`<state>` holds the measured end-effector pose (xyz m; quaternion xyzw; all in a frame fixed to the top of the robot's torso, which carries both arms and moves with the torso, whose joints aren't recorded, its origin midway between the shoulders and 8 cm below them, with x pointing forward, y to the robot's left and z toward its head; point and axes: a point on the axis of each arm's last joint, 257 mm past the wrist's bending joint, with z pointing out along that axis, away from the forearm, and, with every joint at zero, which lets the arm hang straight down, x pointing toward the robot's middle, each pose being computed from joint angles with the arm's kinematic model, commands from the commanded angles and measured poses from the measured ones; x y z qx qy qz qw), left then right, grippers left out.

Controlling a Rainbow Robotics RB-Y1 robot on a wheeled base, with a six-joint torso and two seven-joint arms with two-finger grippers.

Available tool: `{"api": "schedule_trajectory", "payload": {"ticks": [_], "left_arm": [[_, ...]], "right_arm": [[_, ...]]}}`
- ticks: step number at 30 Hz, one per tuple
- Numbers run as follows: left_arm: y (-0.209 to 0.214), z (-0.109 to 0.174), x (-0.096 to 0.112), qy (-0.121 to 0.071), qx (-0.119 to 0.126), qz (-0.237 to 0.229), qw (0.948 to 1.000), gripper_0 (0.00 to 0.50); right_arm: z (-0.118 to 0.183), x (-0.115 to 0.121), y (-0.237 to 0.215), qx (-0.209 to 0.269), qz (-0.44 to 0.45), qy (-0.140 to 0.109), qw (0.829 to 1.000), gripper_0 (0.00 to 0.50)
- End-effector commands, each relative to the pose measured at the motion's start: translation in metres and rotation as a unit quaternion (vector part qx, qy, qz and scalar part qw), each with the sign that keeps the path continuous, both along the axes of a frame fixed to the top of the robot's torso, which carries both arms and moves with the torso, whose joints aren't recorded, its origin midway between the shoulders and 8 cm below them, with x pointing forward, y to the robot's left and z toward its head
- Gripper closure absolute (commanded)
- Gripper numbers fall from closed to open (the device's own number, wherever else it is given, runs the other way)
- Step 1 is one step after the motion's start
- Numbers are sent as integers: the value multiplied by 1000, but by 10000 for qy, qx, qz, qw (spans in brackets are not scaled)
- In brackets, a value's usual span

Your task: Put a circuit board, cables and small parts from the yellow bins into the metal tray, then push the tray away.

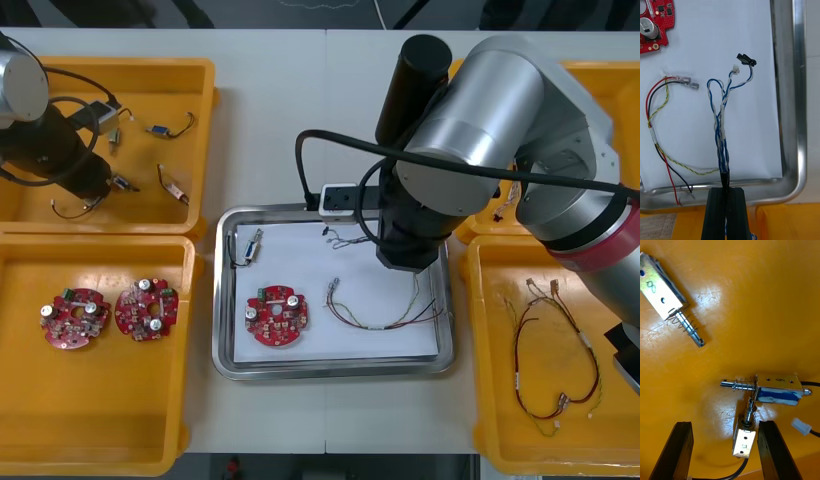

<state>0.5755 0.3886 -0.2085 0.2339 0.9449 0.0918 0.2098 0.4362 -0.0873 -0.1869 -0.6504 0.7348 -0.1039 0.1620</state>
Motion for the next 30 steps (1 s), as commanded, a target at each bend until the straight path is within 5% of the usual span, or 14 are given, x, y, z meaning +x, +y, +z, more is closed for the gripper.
{"api": "schedule_trajectory", "payload": {"ticks": [1, 14, 15, 17, 25, 26, 27, 28, 30], "left_arm": [[-9, -11, 0, 19, 175, -367, 9992, 0], [-2, -35, -9, 86, 134, -323, 9994, 0], [-2, -35, -9, 86, 134, -323, 9994, 99], [-2, -35, -10, 98, 125, -314, 9994, 497], [0, -27, -8, 23, 10, -202, 9998, 500], [1, -24, -8, 2, 12, -193, 9998, 500], [0, -21, -8, -8, 9, -193, 9998, 500], [2, -17, -8, -12, 24, -176, 9998, 500], [4, -8, -9, -30, 23, -140, 9999, 500]], "right_arm": [[-10, 5, 28, 78, 196, -95, 9997, 500], [-57, 30, 35, -46, 254, -346, 9991, 500], [-59, 32, 34, -32, 231, -331, 9992, 500], [-62, 37, 32, -24, 195, -334, 9992, 500], [-61, 44, 29, -85, 202, -463, 9987, 500], [-60, 45, 29, -94, 200, -487, 9986, 474], [-60, 45, 30, -89, 206, -485, 9986, 391], [-60, 45, 30, -89, 206, -485, 9986, 181], [-60, 44, 32, -69, 195, -480, 9986, 14]]}}
